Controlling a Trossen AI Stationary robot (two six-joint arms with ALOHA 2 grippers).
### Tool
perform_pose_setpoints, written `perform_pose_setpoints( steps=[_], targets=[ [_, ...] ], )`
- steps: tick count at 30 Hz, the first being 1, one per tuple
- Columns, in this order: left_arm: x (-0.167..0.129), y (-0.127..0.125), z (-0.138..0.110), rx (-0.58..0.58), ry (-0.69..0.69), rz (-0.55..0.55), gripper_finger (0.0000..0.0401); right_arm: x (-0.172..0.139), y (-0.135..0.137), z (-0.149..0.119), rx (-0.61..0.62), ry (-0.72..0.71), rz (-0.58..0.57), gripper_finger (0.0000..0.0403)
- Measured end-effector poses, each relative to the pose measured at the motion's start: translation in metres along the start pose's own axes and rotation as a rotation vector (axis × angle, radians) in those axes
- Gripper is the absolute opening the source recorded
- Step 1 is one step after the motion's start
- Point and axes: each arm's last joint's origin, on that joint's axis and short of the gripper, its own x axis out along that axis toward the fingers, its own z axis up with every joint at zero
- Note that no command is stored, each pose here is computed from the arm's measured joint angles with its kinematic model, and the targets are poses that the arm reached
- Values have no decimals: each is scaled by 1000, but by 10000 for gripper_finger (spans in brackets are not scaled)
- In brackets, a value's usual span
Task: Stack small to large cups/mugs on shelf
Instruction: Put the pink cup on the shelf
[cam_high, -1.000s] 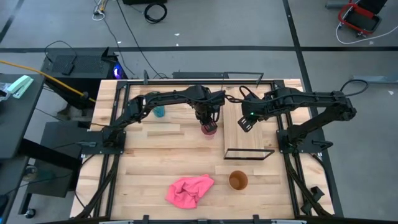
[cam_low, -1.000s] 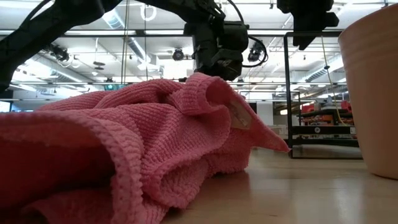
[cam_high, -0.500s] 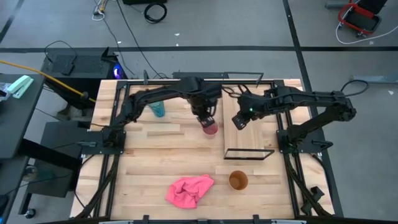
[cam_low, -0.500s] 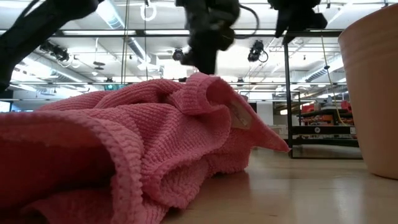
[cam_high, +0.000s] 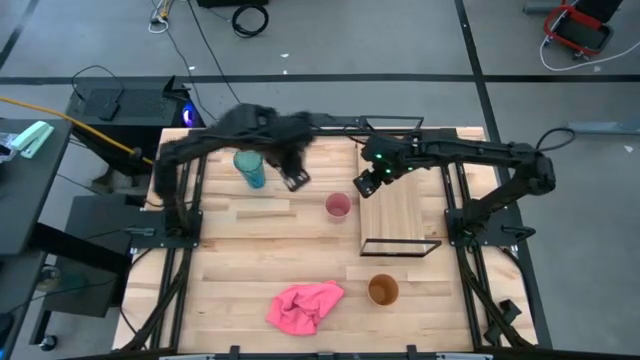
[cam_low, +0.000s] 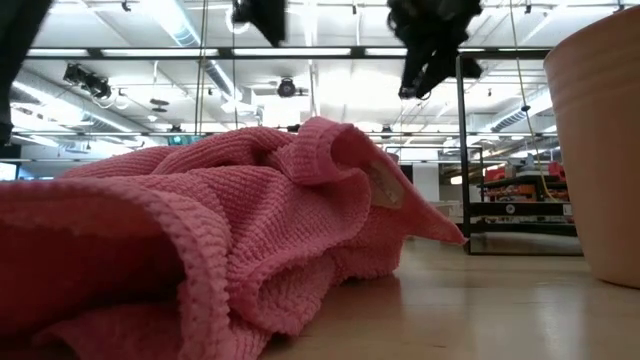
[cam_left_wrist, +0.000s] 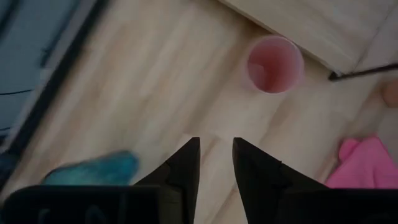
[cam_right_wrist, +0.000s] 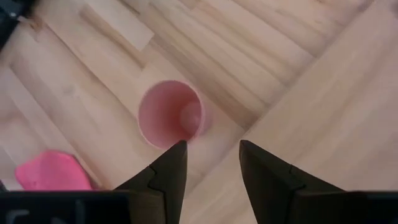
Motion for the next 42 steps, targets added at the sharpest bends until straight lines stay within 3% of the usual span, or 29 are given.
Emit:
perform_pose_setpoints(
  steps=[3, 8, 14, 19, 29, 42],
  targets=[
    [-24, 13, -24, -76, -31, 22, 98, 14, -1, 6, -7, 33, 1, 154],
    [-36, 30, -79, -200, 16, 37, 94, 32, -1, 10, -20, 72, -15, 154],
    [-14, 40, -142, -339, 128, 96, 96, 53, 1, 12, -43, 121, -46, 154],
    [13, 34, -175, -387, 164, 100, 91, 74, 2, 12, -57, 181, -64, 153],
    [44, 9, -189, -360, 128, -18, 91, 94, 7, 11, -76, 216, -38, 153],
    [44, 6, -188, -373, 112, -36, 94, 124, 15, 8, -90, 236, -44, 153]
  ],
)
